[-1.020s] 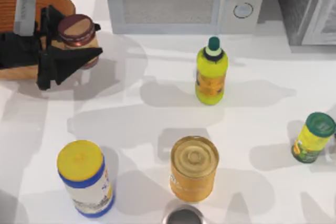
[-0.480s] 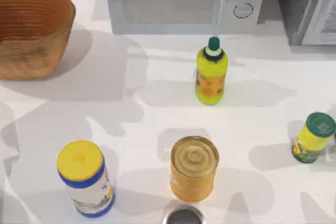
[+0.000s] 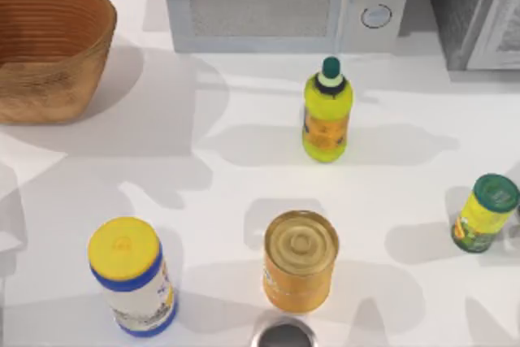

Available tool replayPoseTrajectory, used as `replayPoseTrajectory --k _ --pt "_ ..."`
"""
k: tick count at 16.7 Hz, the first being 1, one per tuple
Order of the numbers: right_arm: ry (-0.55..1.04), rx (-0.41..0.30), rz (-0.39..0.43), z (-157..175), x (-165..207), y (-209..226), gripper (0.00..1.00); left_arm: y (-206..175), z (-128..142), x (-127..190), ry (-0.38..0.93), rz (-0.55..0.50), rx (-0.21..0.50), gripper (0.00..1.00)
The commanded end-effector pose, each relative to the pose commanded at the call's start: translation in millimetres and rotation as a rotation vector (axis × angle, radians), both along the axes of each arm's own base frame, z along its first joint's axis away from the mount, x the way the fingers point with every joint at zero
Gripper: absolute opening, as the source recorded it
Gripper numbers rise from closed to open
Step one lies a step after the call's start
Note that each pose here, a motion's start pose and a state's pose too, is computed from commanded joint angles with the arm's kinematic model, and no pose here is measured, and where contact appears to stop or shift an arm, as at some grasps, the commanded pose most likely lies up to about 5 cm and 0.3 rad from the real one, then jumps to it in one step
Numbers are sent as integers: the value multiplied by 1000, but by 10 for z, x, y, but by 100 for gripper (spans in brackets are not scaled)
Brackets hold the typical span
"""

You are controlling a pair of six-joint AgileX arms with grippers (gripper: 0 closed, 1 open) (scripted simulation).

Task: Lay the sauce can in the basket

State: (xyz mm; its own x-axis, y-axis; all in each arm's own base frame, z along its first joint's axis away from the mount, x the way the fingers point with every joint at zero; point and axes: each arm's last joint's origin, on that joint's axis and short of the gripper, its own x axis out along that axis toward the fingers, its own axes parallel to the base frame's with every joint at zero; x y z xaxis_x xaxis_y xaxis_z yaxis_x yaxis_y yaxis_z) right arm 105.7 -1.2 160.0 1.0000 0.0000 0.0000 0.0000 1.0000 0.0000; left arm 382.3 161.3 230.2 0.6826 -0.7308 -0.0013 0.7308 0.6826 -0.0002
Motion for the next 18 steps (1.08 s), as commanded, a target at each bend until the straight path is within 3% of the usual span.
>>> replayPoseTrajectory --k 18 --pt "0 0 0 0 0 0 100 -421 -209 407 -1 4 0 0"
